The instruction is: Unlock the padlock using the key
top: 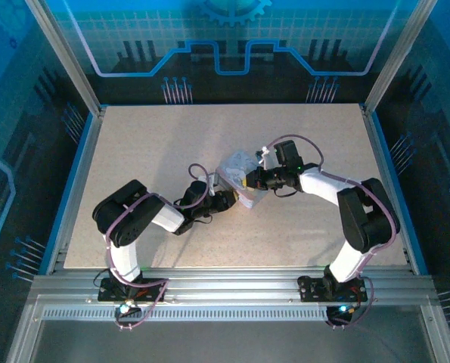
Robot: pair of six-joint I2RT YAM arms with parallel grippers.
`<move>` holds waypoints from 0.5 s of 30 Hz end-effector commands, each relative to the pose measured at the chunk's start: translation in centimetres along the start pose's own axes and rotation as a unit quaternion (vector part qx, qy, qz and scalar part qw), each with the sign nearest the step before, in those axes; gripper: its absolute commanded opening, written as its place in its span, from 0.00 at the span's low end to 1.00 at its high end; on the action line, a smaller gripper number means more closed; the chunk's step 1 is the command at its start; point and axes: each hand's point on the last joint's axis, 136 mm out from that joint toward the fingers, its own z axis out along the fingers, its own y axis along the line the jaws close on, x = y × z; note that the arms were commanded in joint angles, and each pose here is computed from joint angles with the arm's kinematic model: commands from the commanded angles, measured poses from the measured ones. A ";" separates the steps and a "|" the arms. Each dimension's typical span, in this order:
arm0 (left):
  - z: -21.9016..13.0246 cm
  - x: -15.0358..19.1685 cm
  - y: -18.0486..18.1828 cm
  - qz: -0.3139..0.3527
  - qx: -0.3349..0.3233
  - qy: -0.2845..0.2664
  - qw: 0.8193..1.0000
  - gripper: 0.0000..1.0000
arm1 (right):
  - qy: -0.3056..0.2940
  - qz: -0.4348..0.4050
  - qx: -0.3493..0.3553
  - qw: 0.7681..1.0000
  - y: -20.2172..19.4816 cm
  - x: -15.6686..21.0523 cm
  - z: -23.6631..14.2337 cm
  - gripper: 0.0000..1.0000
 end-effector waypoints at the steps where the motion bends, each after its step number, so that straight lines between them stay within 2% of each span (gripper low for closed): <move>1: -0.5 -0.6 -2.0 0.000 0.019 -0.004 1.000 0.26 | -0.019 -0.023 0.026 0.999 0.4 0.1 -1.4 0.00; 6: -1.3 -0.1 -2.5 -0.031 0.019 0.007 0.999 0.26 | -0.049 -0.064 0.043 0.996 1.4 0.4 -3.6 0.00; 15: -2.3 0.4 -3.0 -0.085 0.002 0.030 0.996 0.26 | -0.065 -0.126 0.080 0.987 1.6 5.2 -4.6 0.00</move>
